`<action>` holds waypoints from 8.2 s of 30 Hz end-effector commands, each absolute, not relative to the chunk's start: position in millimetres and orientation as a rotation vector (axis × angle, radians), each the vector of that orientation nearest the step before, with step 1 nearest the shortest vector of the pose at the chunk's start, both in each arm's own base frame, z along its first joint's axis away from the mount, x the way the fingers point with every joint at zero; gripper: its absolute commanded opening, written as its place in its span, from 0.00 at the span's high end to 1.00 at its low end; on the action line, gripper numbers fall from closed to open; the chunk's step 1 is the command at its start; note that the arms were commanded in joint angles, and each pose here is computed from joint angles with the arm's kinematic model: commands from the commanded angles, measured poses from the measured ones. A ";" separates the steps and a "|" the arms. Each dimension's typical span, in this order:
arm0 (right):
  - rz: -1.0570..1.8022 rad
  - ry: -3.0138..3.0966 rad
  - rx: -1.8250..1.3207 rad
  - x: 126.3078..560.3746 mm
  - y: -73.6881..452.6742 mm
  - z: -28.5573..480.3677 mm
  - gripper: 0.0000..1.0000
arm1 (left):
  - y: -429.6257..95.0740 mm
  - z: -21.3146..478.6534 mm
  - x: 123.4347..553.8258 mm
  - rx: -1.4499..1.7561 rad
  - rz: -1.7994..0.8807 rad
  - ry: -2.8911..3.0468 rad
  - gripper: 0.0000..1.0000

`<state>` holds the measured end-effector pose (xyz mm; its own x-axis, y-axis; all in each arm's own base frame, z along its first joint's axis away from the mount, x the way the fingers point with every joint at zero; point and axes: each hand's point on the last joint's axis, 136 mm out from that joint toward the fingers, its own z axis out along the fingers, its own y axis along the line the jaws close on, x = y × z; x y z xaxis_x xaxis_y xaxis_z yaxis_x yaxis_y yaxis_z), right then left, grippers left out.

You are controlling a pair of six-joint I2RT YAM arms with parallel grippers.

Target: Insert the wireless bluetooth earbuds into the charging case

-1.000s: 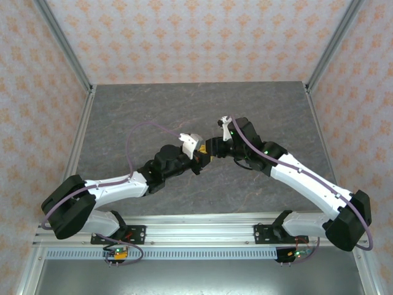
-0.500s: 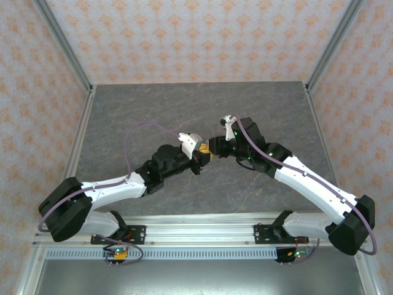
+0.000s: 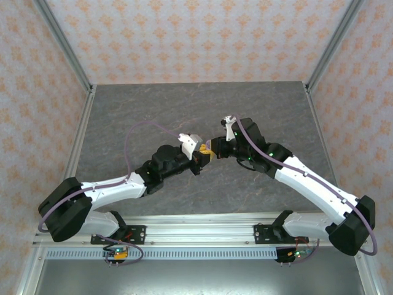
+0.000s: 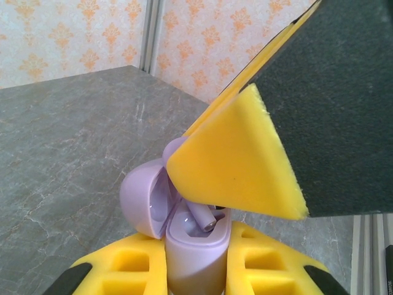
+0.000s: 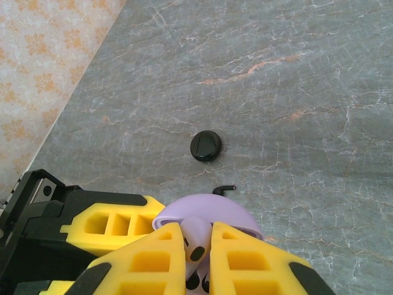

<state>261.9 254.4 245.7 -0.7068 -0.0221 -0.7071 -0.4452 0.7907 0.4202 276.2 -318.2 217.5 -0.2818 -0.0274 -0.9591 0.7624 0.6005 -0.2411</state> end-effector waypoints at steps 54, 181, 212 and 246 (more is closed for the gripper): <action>0.433 2.349 -0.295 269.5 239.0 221.9 0.88 | -318.6 234.1 279.4 0.627 -0.834 1.685 0.94; 0.364 2.878 -0.796 294.4 232.4 35.2 0.35 | -268.6 222.6 219.1 0.691 -0.850 1.616 0.93; 0.093 2.924 -0.535 298.3 226.2 19.2 0.52 | -266.6 222.3 220.0 0.684 -0.838 1.625 0.93; -0.193 2.956 -0.548 286.9 207.8 6.8 0.77 | -265.2 221.2 220.8 0.674 -0.833 1.633 0.93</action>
<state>293.5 234.9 19.3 -0.9110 -0.3712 -0.1797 -0.3715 0.9278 -0.0333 217.5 -265.6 206.3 -0.2464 0.0208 -0.9690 0.7942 0.5774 -0.1895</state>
